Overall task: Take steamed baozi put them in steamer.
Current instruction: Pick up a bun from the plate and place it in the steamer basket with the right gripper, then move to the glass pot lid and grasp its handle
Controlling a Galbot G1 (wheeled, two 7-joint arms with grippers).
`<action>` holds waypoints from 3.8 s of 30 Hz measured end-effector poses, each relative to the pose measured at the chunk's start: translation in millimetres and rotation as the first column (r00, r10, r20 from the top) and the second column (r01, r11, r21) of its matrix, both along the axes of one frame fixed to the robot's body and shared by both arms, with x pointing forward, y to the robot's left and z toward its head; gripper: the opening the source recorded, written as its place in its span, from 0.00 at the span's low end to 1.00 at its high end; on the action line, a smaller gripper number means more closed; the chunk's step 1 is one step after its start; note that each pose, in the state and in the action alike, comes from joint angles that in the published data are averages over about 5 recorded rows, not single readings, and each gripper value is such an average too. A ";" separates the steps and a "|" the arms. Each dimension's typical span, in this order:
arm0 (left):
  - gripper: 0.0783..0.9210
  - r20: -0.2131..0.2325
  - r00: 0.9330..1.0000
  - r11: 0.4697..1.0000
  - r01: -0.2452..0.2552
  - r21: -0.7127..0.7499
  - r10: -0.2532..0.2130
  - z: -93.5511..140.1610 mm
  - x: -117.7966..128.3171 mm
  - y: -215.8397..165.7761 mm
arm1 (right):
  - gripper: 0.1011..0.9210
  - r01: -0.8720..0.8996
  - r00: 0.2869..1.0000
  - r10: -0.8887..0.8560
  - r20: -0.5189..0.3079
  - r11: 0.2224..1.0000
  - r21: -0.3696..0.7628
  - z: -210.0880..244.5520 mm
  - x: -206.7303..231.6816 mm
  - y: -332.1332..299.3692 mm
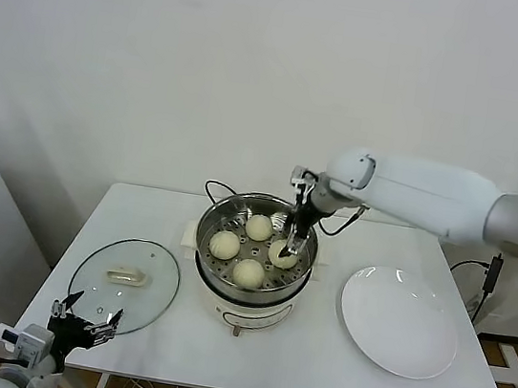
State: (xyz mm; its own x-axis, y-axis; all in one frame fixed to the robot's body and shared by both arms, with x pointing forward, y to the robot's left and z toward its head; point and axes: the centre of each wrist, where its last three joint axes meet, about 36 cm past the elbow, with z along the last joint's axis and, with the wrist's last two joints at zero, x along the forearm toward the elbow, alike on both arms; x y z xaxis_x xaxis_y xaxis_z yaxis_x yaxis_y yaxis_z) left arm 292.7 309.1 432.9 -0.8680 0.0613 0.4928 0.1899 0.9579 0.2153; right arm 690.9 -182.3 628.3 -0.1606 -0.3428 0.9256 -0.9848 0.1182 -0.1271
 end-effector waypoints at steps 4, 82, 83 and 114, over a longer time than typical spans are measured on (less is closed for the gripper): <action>0.88 0.004 1.000 1.000 -0.003 -0.003 0.003 1.7 -0.1 -1.0 | 0.88 0.032 0.999 -0.033 0.026 0.997 0.067 17.4 -0.3 -20.5; 0.88 0.040 0.844 0.151 0.049 0.987 -0.534 -137.6 66.0 24.7 | 0.88 0.352 0.162 -0.986 -0.027 0.033 0.935 -318.3 -273.3 -220.4; 0.88 0.037 0.845 0.146 0.048 0.988 -0.533 -139.4 68.3 25.1 | 0.88 0.354 0.163 -0.986 -0.026 0.034 0.935 -319.4 -273.9 -220.2; 0.59 0.030 0.856 0.139 0.049 0.989 -0.516 -157.9 108.9 19.6 | 0.88 0.371 0.172 -0.985 -0.013 0.052 0.927 -327.0 -282.9 -232.3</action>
State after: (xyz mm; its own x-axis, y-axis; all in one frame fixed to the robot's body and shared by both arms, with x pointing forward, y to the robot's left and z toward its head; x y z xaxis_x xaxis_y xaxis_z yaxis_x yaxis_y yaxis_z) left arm 401.6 328.7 275.0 -0.9936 0.0399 0.1060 0.0992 -0.1464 0.9842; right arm 408.0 -414.6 301.2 -0.9995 -0.0122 0.0307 -0.0098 0.9971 0.0750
